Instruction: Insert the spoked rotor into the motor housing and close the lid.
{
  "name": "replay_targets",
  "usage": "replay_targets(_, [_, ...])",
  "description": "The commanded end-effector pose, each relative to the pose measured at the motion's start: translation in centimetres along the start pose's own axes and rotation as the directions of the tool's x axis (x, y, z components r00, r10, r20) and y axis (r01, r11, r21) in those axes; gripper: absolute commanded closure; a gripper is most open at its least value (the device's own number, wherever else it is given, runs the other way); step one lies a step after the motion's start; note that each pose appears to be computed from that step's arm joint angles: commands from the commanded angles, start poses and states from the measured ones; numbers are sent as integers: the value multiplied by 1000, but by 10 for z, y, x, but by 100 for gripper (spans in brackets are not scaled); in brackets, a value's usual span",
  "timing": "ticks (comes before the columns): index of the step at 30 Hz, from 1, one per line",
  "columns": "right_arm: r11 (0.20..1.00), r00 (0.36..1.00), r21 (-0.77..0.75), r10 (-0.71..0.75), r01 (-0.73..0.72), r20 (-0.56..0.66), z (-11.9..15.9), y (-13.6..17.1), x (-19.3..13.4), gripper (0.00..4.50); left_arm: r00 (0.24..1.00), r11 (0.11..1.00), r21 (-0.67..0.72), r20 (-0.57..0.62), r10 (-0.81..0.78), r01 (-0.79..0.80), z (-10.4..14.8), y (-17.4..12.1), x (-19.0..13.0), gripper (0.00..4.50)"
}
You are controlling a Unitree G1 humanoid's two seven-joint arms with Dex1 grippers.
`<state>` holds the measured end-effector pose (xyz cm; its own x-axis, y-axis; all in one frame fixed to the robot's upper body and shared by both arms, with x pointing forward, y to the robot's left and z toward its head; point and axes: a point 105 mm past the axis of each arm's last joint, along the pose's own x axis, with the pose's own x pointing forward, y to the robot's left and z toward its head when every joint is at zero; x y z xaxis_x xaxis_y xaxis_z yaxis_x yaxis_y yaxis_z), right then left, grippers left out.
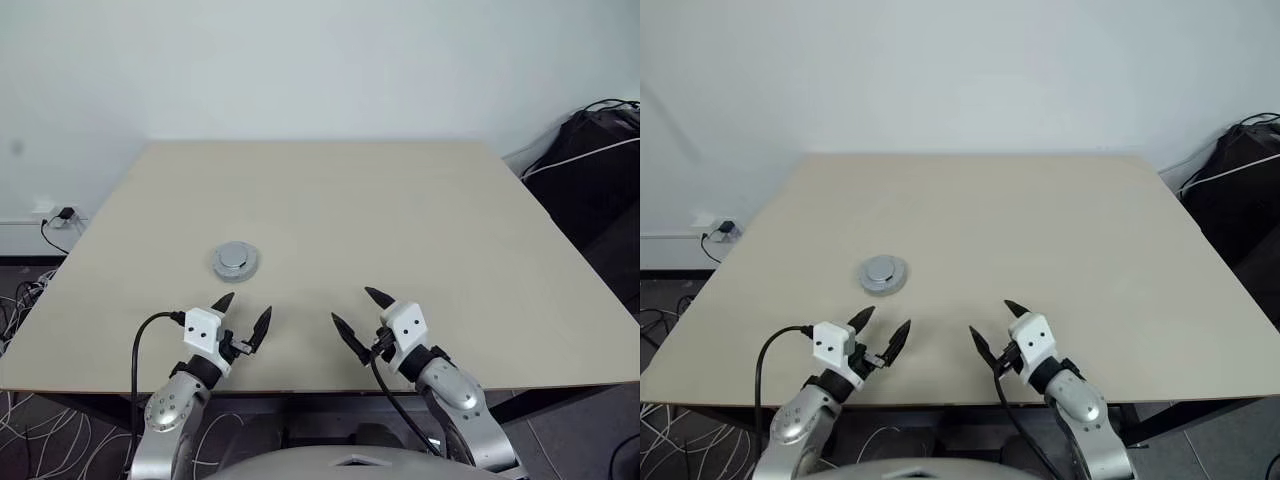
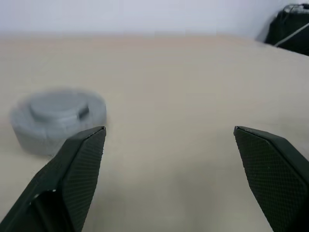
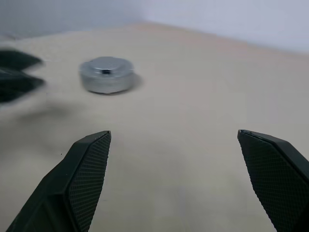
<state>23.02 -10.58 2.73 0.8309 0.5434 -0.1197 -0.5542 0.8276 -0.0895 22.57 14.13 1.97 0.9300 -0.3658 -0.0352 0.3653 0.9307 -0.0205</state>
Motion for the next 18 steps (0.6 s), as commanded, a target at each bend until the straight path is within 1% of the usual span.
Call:
replay_targets(1, [994,993,-44,-95,98,65,12,-16,-6,0,992,995,56,101,72,-78,14,1,0,2])
replay_targets(4, [986,985,-60,-153,158,76,11,-23,-13,0,982,991,44,151,117,-125,19,3,-4,2])
replay_targets(6, [982,981,-55,-175,179,79,11,-25,-17,0,979,990,52,167,118,-128,21,2,-7,2])
replay_targets(11, [981,981,-44,-188,191,52,2,-24,-24,0,979,990,65,166,116,-128,18,2,-13,2])
replay_targets(18, [979,978,-14,-201,202,55,-1,-27,-23,0,978,991,68,181,101,-115,21,2,-8,2])
